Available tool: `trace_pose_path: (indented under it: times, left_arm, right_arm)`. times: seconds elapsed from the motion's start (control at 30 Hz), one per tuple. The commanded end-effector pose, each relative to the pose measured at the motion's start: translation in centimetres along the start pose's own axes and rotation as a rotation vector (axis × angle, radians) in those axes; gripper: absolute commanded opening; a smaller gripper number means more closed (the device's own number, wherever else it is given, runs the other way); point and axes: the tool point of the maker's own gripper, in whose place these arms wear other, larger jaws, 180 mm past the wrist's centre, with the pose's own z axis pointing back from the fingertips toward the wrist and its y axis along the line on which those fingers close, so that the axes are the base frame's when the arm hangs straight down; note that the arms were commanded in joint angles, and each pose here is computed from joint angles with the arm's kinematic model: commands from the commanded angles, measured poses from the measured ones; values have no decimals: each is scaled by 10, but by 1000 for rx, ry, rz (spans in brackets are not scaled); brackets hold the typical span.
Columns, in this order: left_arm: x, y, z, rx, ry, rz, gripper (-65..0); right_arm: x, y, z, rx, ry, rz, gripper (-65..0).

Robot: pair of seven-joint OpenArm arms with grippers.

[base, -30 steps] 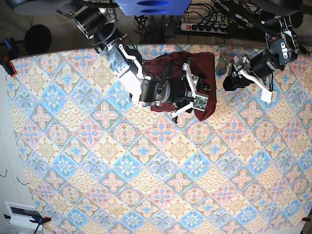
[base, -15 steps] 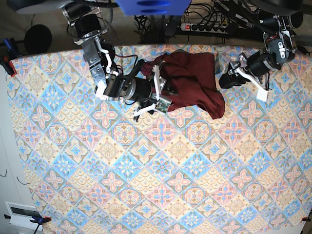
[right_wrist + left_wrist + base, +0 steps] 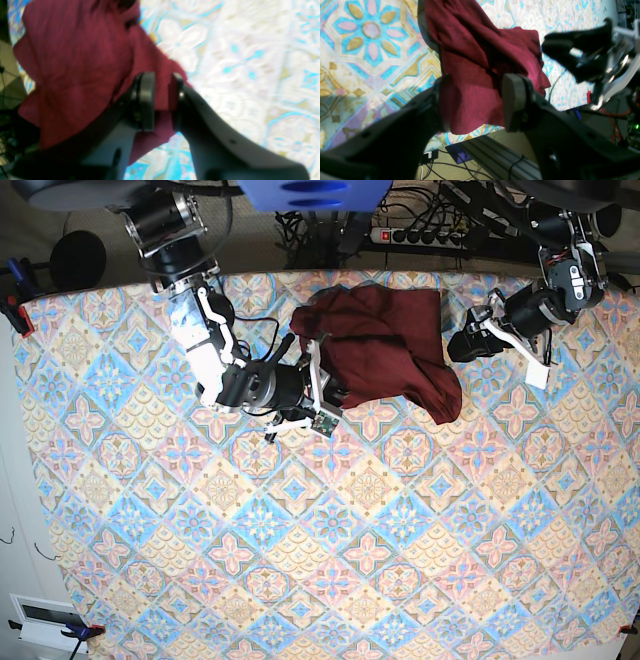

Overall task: Layout the t-shirt on the table in an organized manner, then fold the t-shirt properly
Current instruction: 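Press and hold the folded bundle with the right gripper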

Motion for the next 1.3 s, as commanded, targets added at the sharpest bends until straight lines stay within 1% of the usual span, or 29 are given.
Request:
trace_pose_path:
  times: [0.0,0.17,0.27,0.3,0.4,0.57,0.6,0.67,0.73,0.8,0.83,0.97,1.07,1.17,1.27]
  left_arm:
    - [8,-5,4,-13,-25,-20,-360]
    - [11,-6,3,-16,-31,-23,-360]
    - [11,-6,3,-16,-33,-24,-360]
    - [11,-6,3,-16,-33,-24,-360]
    - [11,-5,4,-14,-31,-24,-360]
    - [9,-4,4,-11,-25,-24,-360]
    - [9,-5,4,-12,-24,-24,-360]
    - [9,-19,4,-62,-29,-52,-360]
    - [6,-41,3,-150,-20,-103,-360]
    - [4,-51,1,-190,-16,-111,-354]
    - [2,-52,-1,-191,-10,-107,-354]
    - [-13,-56,-15,-170,31,-124,-353]
    - [-19,-49,-22,-113,34,-132,-357]
    - [-23,-40,-28,-48,41,-148,-359]
    - [-36,-40,-37,-13,88,-194,-359]
  right_arm:
    - [22,13,-3,39,-60,38,-537]
    - [29,75,-20,187,-35,174,-537]
    - [33,105,-23,253,-35,245,-537]
    - [36,109,-23,260,-39,266,-537]
    - [47,108,-18,249,-63,307,-537]
    - [49,103,-16,234,-67,302,-537]
    - [50,94,-15,213,-72,286,-538]
    - [54,77,-9,169,-94,252,-539]
    - [61,61,0,122,-121,232,-540]
    - [63,46,8,80,-138,207,-540]
    - [59,37,11,59,-131,197,-540]
    - [47,19,19,17,-106,184,-540]
    - [35,13,22,6,-76,188,-540]
    - [34,12,23,5,-72,189,-540]
    - [34,12,23,5,-72,189,-540]
